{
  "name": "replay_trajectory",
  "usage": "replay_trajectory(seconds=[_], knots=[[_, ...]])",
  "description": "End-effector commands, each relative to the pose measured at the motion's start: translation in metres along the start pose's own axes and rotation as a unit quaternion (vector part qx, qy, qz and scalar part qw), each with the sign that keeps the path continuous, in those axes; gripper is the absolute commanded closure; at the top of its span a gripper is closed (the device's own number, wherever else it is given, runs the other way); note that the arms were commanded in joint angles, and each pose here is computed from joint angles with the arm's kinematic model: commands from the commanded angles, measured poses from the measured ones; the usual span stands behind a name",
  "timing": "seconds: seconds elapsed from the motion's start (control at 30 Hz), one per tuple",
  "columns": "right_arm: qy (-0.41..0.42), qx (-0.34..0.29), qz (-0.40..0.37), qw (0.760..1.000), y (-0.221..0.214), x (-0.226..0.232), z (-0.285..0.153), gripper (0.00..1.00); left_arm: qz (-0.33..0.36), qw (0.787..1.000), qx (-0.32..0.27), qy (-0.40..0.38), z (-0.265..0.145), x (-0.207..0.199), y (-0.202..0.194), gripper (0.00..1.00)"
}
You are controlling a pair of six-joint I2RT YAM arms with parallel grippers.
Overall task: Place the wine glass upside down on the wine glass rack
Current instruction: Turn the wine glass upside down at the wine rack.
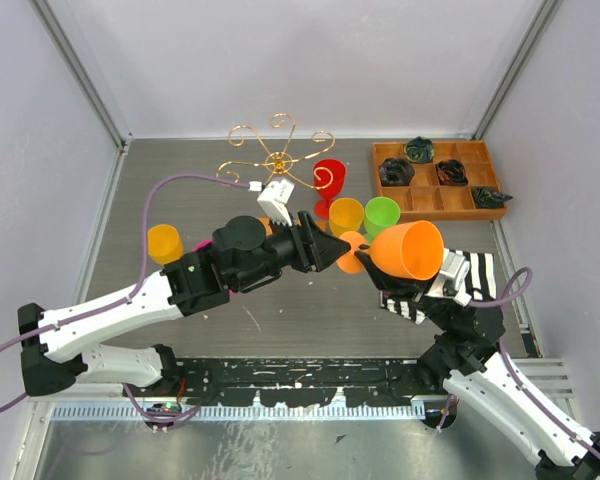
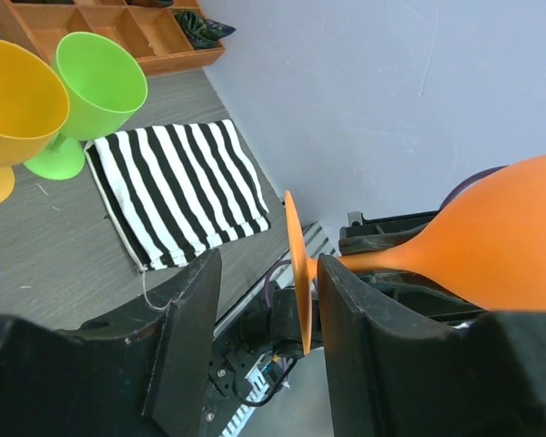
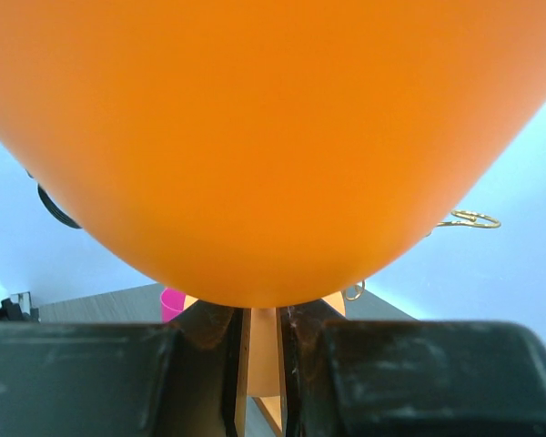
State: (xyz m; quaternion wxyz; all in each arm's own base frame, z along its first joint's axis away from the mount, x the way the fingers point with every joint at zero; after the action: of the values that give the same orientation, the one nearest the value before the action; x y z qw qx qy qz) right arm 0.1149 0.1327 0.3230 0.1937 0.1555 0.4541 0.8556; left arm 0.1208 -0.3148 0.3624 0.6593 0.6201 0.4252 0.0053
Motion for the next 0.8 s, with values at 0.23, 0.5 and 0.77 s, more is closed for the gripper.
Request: replay_trajectory(seconds=[0.23,0.5,0.77], knots=[[0.035,-0.024,-0.019,0.999,0.005,0.005,0.006,0.99,-0.013,0.999,-0.023,-0.022,-0.004,-0.006,0.005,0.63],[0.033,-0.025,-0.010,0.999,0.003,0.004,0.005,0.99,-0.008,1.000,-0.020,-0.017,-0.005,-0.005,0.005,0.94],[0.025,0.008,0.000,1.000,-0.008,0.004,-0.001,0.40,0.020,0.999,-0.043,0.023,-0.027,0.008,0.014,1.00]])
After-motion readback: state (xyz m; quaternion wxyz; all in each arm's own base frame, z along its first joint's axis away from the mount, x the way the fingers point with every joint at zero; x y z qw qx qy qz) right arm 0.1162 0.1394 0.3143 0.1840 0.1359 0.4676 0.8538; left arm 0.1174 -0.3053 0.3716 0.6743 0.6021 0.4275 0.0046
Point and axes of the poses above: each gripper's point midway between its finger pads, its own z axis out along the fingers, its own x axis along the line the jaws close on, y = z × x, the point moved 8 cm from there along -z, back along the fingers, and after that the axes turned 11 degrees about z, right-handed, at the moved point
